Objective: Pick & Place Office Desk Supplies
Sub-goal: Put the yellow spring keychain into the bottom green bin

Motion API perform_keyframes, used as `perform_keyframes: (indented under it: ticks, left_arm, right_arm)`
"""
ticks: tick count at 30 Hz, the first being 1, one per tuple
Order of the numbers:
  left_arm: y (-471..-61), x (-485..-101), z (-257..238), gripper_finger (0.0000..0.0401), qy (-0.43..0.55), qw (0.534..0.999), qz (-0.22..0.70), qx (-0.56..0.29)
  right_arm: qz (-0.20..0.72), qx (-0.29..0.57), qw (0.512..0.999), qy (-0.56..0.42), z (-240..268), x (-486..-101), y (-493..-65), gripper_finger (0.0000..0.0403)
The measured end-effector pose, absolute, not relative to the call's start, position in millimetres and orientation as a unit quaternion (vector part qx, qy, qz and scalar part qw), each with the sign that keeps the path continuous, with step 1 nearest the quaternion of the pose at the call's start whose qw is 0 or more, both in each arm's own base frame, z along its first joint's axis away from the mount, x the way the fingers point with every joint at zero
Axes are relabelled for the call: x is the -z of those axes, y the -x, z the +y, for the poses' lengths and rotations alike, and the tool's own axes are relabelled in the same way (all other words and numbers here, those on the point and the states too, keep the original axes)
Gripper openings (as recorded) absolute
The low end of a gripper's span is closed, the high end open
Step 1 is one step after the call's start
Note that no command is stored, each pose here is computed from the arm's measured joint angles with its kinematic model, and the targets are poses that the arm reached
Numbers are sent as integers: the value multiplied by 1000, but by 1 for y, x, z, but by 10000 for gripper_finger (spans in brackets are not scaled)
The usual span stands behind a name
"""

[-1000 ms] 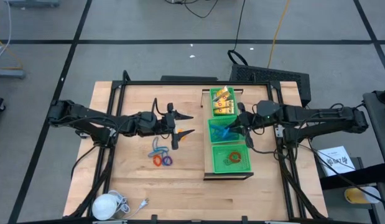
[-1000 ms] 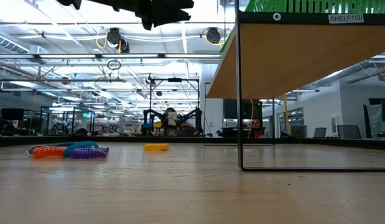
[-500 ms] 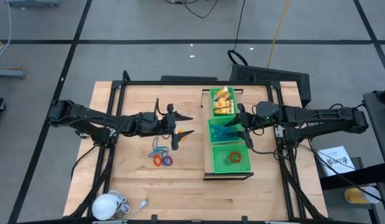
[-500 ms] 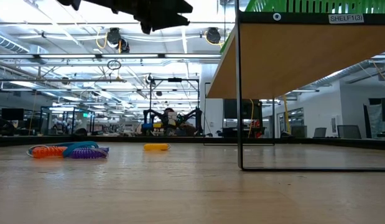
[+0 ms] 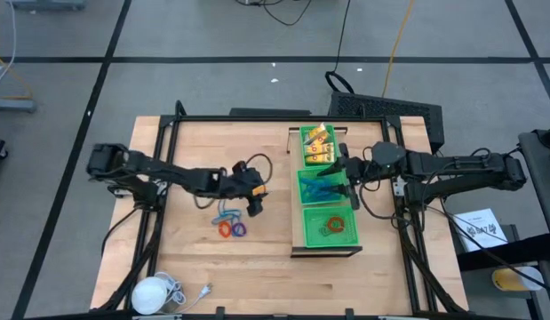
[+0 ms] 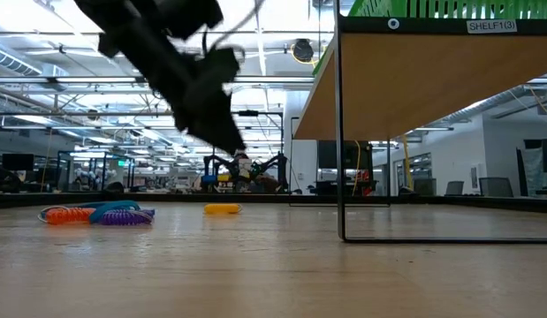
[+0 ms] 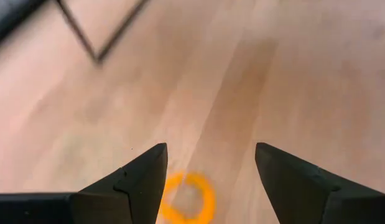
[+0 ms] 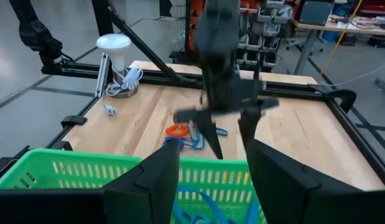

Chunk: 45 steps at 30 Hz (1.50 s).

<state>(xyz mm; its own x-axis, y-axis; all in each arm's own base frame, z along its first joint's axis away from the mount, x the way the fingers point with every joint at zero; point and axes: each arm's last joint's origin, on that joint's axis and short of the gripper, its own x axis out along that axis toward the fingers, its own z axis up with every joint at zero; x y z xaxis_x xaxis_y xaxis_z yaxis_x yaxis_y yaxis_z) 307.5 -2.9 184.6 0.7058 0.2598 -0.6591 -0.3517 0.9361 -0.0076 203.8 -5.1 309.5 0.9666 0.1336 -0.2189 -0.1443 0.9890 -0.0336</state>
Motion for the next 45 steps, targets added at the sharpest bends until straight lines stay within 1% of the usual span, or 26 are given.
perform_keyframes:
  ticks: [5,10,16,22,24,26,28,34,37,39,41,43,45]
  left_arm:
    - [-312,-151,4,255,76,892,404,-190]
    - [-313,-130,15,255,85,870,437,-213]
    - [-312,-120,25,255,105,852,455,-235]
    - [-310,-119,31,255,122,848,465,-224]
    - [-310,-119,32,248,127,846,468,-220]
    - [-309,-118,33,228,131,844,471,-218]
    - [-309,-118,34,197,141,843,472,-218]
    - [-309,-117,37,78,165,838,471,-219]
    - [-308,-117,39,23,156,840,474,-214]
    - [-308,-118,41,16,153,842,473,-212]
    - [-308,-121,41,23,140,846,469,-212]
    - [-306,-129,41,23,121,853,461,-211]
    - [-305,-141,40,15,103,866,445,-204]
  right_arm:
    - [106,-71,991,30,-5,-310,-204,180]
    - [106,-71,991,33,-5,-310,-204,178]
    - [106,-71,991,34,-5,-310,-204,178]
    - [106,-71,991,34,-5,-310,-204,175]
    - [106,-71,991,34,-5,-310,-204,174]
    - [107,-71,991,34,-5,-310,-204,172]
    - [107,-71,991,34,-5,-310,-204,172]
    - [107,-71,991,33,-5,-310,-204,171]
    - [107,-71,991,32,-5,-310,-204,171]
    - [106,-71,991,32,-5,-310,-204,171]
    - [107,-71,991,32,-5,-310,-204,171]
    - [104,-71,992,29,-5,-310,-204,171]
    - [99,-70,992,23,-5,-311,-204,171]
